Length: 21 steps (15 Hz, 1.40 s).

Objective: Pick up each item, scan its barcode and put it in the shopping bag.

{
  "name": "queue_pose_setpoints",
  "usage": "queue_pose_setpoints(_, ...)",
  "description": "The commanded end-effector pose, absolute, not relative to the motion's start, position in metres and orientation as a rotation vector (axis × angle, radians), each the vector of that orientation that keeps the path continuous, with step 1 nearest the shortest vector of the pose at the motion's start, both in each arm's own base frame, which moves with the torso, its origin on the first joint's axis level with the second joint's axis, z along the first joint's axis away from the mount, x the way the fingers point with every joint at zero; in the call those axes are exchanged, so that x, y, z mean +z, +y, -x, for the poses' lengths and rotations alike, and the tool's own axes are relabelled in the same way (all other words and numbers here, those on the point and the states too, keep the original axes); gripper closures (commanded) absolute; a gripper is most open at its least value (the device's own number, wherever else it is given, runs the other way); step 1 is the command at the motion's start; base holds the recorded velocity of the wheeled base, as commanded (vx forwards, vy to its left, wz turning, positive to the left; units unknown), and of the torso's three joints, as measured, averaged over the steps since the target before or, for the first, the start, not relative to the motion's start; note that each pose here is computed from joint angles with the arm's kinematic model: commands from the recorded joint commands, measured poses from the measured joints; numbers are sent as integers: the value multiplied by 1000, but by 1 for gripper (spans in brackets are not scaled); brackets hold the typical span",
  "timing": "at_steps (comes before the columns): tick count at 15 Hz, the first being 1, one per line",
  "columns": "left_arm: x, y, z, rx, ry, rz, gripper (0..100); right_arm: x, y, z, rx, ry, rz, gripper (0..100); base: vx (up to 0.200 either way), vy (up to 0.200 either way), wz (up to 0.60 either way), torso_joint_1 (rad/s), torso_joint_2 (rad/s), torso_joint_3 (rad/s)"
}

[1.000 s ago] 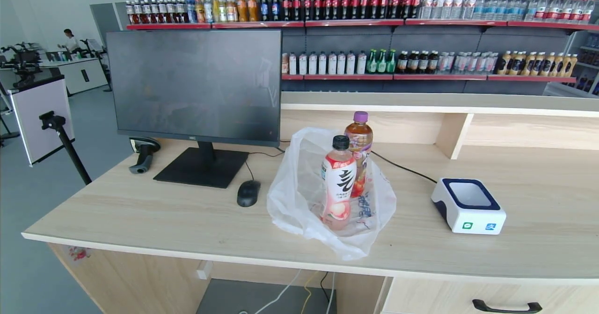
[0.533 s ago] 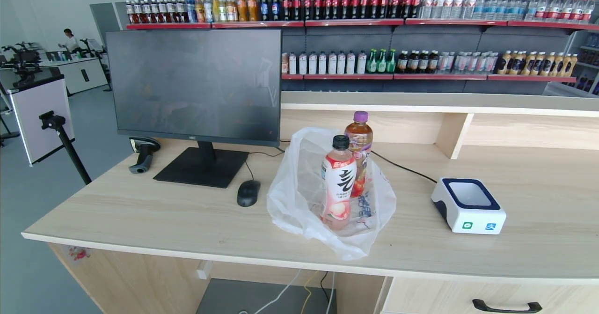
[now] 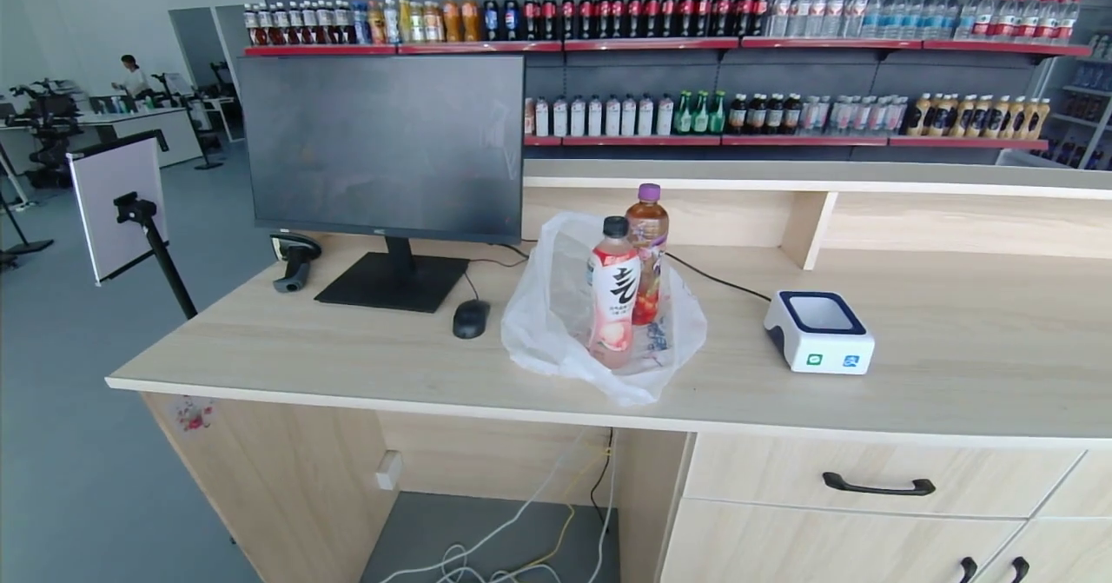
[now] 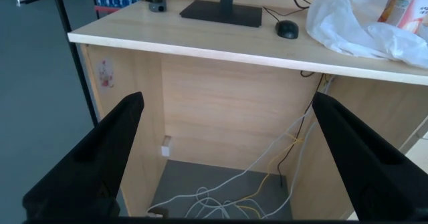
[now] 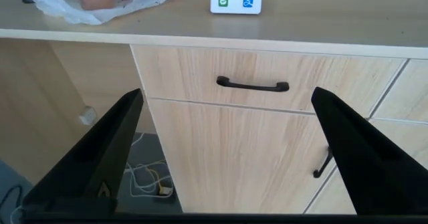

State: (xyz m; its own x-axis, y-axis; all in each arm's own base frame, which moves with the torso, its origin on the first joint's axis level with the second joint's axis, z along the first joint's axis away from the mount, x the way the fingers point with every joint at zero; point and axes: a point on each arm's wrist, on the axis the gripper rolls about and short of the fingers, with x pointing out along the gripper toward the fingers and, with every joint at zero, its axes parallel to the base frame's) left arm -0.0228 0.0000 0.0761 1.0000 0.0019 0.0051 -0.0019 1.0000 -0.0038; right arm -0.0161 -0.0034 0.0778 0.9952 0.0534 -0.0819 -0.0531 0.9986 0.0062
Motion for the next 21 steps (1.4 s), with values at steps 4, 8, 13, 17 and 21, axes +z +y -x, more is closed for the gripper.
queue_pose_setpoints(4,76,0,23,3,-5,2,0,78,-3,15,53,91,-7,0,0,0,-450,-2,1,2)
queue_pose_setpoints(8,76,0,23,2,-5,5,0,78,-3,15,53,91,-7,0,0,-100,0,5,0,5)
queue_pose_setpoints(13,76,0,23,3,-5,5,0,78,-3,15,53,91,-10,0,0,-200,0,0,0,1)
queue_pose_setpoints(17,76,0,23,5,-3,5,0,78,-3,15,53,90,-1,0,0,-200,0,4,5,0)
queue_pose_setpoints(21,76,0,23,3,-5,5,0,78,-3,15,53,90,2,0,0,-200,0,1,0,0)
